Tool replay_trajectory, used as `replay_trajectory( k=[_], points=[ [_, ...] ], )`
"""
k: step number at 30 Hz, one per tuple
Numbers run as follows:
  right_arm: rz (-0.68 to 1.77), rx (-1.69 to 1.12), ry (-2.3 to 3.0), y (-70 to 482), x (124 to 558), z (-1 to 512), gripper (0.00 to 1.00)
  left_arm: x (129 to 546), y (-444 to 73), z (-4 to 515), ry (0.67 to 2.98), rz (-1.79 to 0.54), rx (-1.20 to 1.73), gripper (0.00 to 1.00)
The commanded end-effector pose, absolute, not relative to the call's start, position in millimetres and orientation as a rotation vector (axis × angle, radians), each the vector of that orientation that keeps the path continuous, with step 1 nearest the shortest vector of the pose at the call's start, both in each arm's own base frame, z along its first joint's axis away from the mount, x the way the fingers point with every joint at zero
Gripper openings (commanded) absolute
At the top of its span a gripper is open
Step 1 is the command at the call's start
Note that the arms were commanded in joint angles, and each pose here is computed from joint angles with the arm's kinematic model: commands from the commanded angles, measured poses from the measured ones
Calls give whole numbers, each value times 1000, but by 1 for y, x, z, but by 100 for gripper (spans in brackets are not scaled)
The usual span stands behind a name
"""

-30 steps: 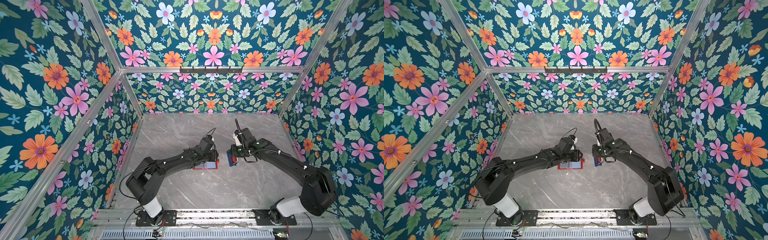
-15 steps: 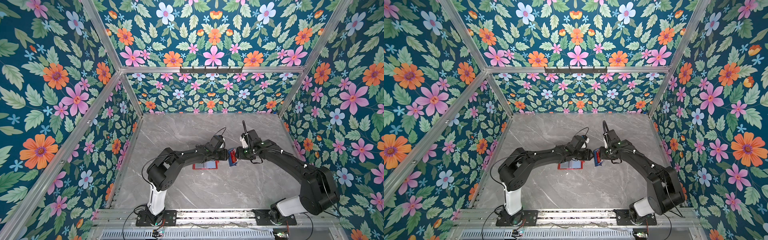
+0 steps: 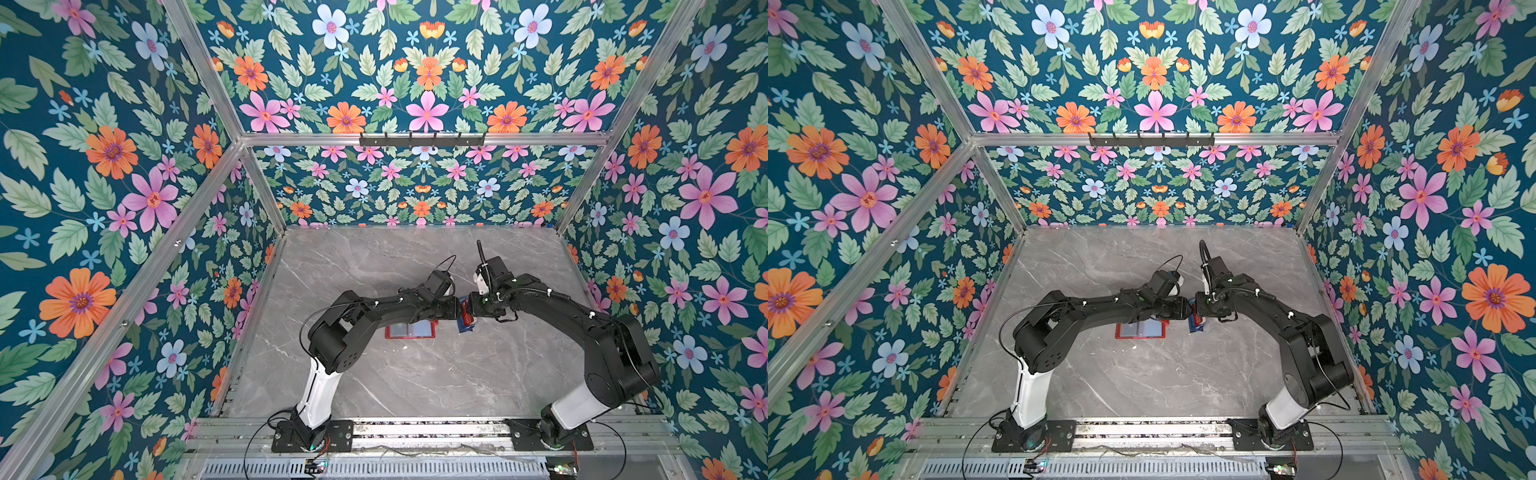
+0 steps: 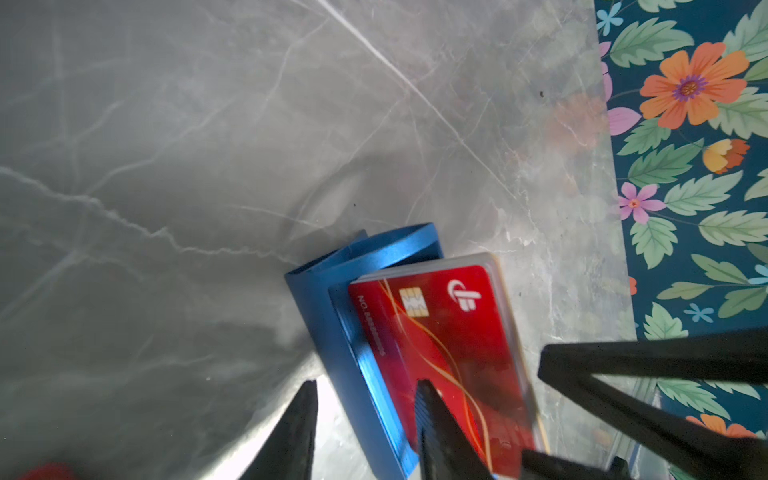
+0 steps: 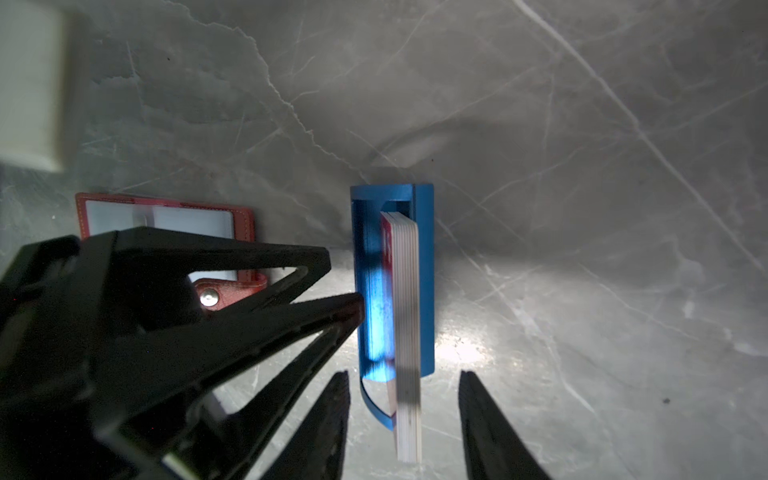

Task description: Put the credit cards into the card holder

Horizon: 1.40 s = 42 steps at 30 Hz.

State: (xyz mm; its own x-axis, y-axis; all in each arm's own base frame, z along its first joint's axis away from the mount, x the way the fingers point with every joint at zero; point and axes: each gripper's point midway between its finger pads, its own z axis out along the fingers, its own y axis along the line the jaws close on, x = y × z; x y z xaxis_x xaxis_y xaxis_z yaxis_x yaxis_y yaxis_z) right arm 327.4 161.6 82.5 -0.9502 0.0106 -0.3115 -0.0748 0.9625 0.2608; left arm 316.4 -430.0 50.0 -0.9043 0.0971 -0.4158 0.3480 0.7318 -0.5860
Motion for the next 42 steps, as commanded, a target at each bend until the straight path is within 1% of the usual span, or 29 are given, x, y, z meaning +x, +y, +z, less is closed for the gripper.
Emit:
replay_trajectory(
  k=[1, 7, 9, 10, 14, 31, 42],
  points=[
    [374, -61, 2813, 161, 327, 81, 44, 319, -437, 54, 2556, -1015, 346, 40],
    [361, -70, 2841, 162, 329, 75, 41, 319, -436, 48, 2567, -1012, 325, 37],
    [359, -72, 2839, 162, 330, 76, 40, 319, -435, 46, 2572, -1007, 316, 34],
    [341, -71, 2877, 161, 329, 64, 39, 319, -434, 45, 2574, -1003, 314, 32],
    [312, -74, 2893, 160, 331, 60, 38, 318, -431, 41, 2584, -996, 300, 29],
    [223, -78, 2932, 153, 334, 51, 36, 312, -425, 27, 2624, -980, 263, 27],
    [146, -113, 2934, 150, 333, 56, 34, 309, -420, 21, 2640, -962, 247, 25]
  ],
)
